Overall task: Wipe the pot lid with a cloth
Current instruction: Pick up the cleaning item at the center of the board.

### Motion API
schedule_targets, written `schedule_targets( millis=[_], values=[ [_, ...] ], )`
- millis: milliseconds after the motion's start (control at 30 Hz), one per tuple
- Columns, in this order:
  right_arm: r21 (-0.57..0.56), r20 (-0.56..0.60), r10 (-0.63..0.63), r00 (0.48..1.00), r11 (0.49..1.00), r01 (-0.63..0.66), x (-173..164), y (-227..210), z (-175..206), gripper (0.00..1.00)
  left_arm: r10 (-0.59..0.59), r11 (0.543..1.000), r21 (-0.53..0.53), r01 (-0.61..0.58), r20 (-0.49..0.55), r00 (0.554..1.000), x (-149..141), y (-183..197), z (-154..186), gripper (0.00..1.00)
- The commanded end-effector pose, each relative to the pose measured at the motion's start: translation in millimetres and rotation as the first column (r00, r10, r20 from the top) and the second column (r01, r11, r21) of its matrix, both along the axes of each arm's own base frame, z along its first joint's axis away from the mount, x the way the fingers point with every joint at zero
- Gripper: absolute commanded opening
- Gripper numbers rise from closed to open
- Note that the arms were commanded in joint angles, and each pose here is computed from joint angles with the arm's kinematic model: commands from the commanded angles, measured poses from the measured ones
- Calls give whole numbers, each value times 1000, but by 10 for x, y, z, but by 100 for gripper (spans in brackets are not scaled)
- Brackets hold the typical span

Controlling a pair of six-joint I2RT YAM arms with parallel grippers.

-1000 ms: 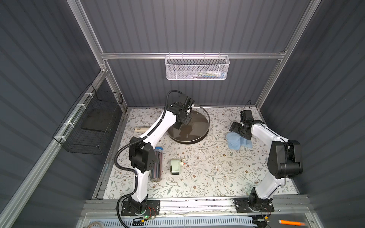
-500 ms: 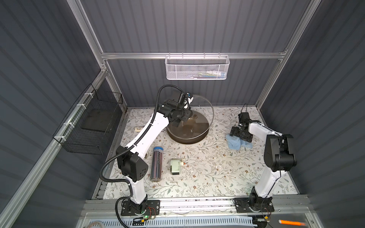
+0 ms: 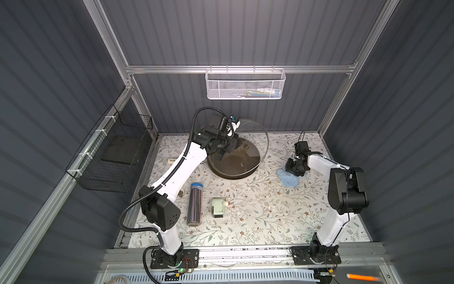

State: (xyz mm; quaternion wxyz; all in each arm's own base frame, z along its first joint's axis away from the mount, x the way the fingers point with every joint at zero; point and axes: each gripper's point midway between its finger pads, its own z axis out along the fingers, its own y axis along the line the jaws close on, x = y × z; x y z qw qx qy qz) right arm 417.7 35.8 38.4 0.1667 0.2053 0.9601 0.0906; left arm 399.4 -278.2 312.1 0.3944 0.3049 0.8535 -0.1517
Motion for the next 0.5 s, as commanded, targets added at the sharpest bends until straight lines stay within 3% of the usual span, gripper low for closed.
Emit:
schedule_targets(
  millis=[0,133,267,367,467],
  values=[
    [59,-27,-20,999,998,21,-59,109,-105,16,-9,982,-182,48,214,977,-101,-53,872,0],
    [82,29,-52,998,995,49,-21,118,100,1,-12,976,-210,61,227,974,-171,-40,930,0],
    [196,227,-55,972,981,9,100,274,906,0,-37,961,-258,98,232,972,-232,-93,968,0],
    [343,450,-77,889,935,-93,152,490,1831,0,-82,938,-313,149,216,973,-266,-200,973,0],
    [509,644,-144,751,814,-280,83,759,2687,0,-169,878,-412,242,206,964,-328,-358,1063,0]
  ],
)
